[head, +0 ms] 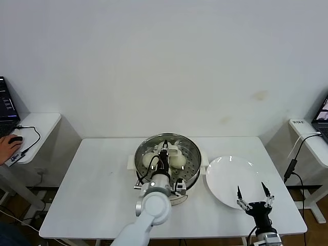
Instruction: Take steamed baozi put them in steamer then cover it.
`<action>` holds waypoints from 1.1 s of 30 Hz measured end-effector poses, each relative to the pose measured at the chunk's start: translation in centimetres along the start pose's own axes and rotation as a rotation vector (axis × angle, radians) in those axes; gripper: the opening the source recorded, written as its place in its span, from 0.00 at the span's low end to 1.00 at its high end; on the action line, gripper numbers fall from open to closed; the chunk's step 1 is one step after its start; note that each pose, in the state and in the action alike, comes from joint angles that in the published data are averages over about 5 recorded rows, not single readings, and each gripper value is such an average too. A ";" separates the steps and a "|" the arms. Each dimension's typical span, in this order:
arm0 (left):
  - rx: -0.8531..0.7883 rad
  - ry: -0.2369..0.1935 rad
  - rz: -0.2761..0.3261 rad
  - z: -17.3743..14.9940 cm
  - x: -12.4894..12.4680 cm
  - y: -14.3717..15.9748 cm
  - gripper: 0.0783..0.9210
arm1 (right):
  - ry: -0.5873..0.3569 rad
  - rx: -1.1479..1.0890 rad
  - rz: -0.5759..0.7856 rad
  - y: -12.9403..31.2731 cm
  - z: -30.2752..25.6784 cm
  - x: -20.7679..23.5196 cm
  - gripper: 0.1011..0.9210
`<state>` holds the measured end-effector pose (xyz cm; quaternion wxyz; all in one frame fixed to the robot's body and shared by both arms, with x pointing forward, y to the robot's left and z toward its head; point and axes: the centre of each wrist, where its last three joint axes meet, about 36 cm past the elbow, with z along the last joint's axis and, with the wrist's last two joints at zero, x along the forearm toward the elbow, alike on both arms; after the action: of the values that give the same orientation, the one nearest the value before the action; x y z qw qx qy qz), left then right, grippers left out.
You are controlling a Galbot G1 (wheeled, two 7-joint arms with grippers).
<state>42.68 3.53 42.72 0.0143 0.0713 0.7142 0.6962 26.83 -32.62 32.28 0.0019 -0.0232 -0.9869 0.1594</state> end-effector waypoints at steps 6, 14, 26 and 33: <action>0.008 -0.015 -0.002 -0.1 0.5 0.1 0.33 | 0.001 0.000 -0.002 0.0 0.0 0.0 0.88; 0.019 -0.053 -0.027 0.9 2.5 0.6 0.60 | 0.009 0.002 -0.004 0.2 0.1 0.3 0.88; 0.103 -0.119 -0.119 5.1 7.9 2.4 0.88 | 0.015 0.010 -0.013 -0.1 0.3 0.7 0.88; 0.395 -0.164 -0.155 9.1 11.8 2.1 0.88 | 0.013 0.002 -0.030 -0.3 0.4 0.9 0.88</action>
<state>32.30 13.99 45.43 0.1114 0.0742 0.8363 0.5317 25.90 -33.00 31.96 0.0109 -0.0095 -0.9870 0.1602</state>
